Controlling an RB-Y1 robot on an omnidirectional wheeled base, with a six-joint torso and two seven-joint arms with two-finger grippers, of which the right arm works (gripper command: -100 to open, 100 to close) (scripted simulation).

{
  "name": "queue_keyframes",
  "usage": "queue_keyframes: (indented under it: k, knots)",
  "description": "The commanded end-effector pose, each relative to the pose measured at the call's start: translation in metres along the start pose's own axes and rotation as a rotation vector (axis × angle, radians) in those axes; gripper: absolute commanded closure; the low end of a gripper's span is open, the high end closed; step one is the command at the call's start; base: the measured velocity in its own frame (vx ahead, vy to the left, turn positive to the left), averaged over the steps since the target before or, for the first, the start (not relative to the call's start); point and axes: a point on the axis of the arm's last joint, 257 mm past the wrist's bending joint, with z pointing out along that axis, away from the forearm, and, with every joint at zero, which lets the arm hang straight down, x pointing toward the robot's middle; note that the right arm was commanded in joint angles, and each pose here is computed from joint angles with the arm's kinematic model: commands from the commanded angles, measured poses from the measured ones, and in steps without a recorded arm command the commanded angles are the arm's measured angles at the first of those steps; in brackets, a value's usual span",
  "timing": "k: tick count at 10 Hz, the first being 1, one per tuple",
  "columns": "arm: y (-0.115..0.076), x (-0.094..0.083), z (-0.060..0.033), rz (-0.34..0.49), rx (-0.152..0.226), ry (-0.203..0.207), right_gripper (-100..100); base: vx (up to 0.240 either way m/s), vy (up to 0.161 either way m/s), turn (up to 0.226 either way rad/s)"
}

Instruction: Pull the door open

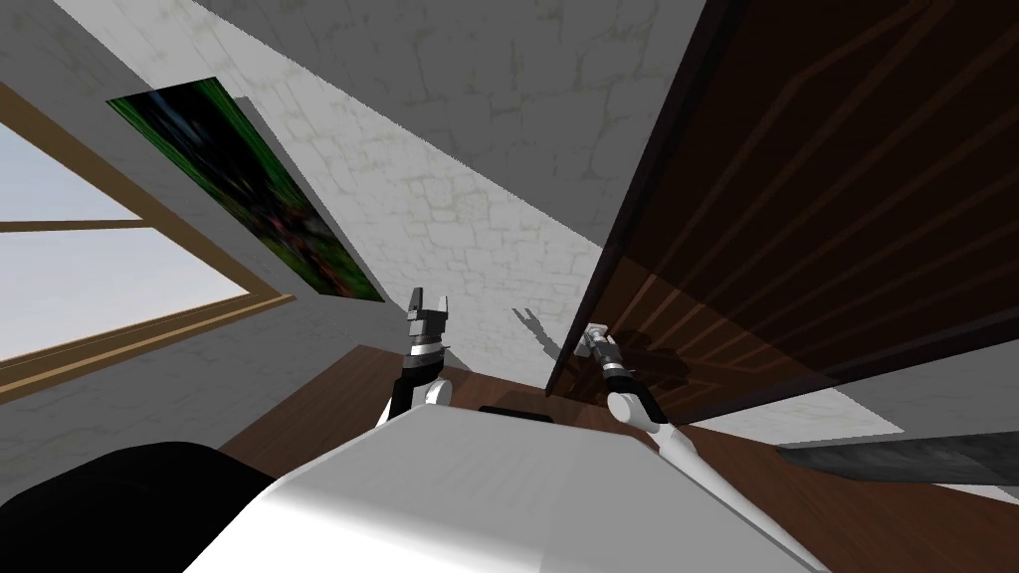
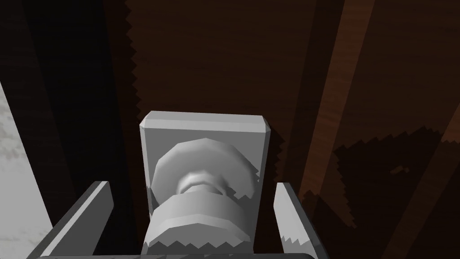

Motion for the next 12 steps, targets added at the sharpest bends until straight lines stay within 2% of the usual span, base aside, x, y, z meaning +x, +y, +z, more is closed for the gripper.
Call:
queue_keyframes:
  k: [1, 6, 12]
  knots:
    - [-0.001, 0.0, -0.0004, 0.001, 0.002, 0.0, 100, -0.002, 0.001, -0.041]
    - [-0.001, 0.0, -0.0004, 0.001, 0.002, 0.0, 100, -0.002, 0.001, -0.003]
    - [-0.002, 0.001, -0.0121, 0.008, 0.056, -0.005, 100, -0.182, -0.065, 0.125]
